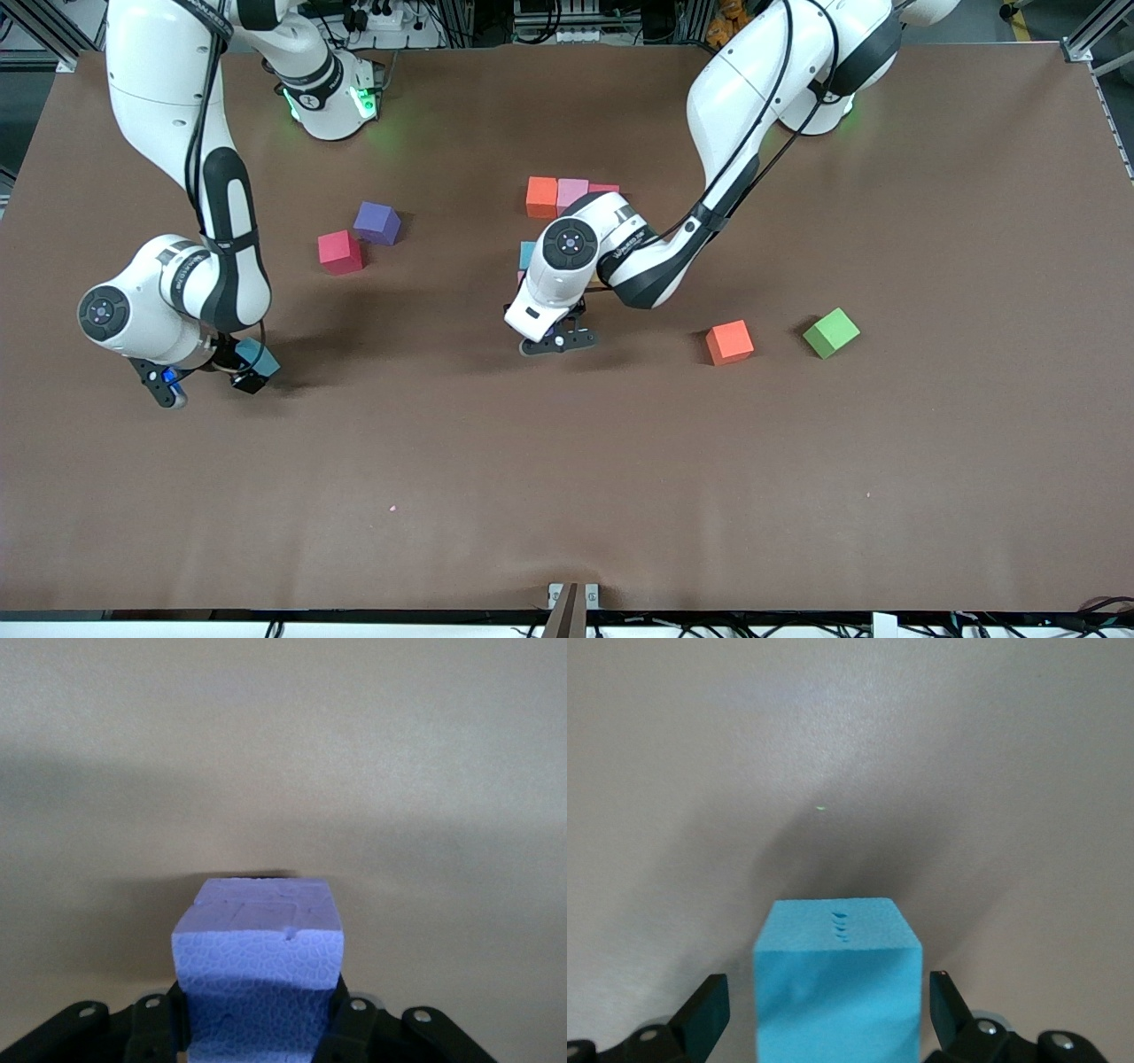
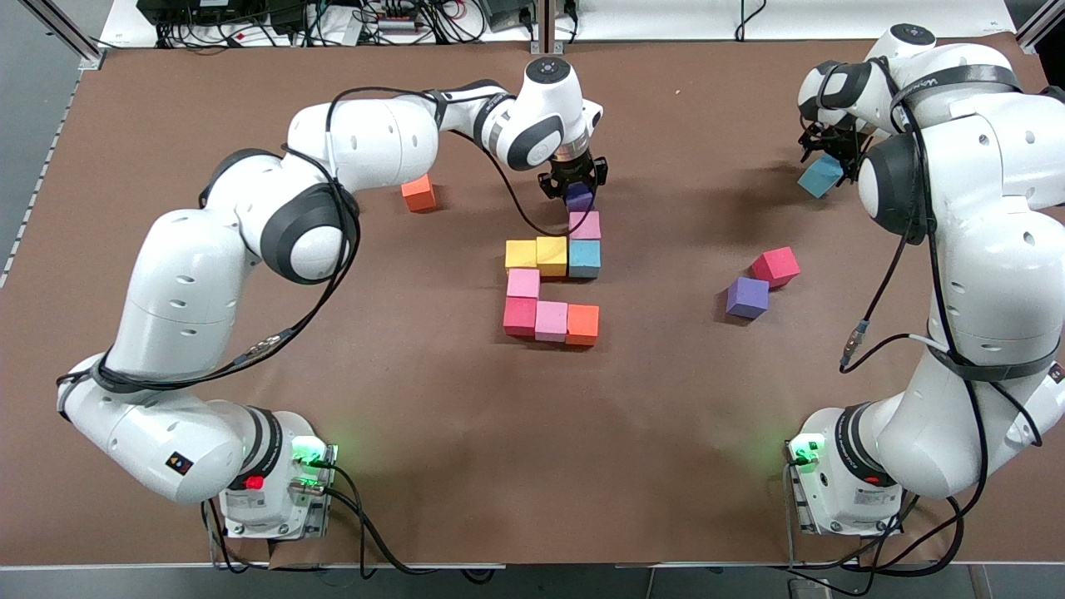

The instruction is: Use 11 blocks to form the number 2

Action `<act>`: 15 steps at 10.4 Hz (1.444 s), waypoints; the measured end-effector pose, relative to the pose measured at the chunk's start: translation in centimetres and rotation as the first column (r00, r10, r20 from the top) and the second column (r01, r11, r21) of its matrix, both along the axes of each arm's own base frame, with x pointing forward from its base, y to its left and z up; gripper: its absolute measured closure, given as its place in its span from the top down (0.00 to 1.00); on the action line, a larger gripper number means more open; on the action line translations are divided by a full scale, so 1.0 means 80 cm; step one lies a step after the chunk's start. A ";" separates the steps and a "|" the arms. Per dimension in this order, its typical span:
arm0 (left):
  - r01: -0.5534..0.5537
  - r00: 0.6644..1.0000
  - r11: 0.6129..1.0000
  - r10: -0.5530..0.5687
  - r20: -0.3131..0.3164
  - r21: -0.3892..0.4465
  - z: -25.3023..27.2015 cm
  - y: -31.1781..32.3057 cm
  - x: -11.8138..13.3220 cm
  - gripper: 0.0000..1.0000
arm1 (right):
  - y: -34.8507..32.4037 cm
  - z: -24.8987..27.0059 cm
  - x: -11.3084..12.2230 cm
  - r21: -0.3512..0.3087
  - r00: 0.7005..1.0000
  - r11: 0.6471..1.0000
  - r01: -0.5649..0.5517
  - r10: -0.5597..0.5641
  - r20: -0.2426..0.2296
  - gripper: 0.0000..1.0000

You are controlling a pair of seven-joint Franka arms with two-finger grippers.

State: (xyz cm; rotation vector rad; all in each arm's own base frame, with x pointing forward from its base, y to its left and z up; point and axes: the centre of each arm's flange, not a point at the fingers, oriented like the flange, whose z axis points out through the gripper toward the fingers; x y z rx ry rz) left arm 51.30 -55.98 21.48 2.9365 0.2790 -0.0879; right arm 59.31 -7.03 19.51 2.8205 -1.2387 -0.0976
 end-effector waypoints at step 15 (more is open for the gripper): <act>0.122 0.992 0.993 -0.122 0.011 0.003 -0.009 -0.008 -0.011 0.77 | 0.019 0.037 0.009 0.062 0.999 0.997 -0.049 0.048 0.016 0.59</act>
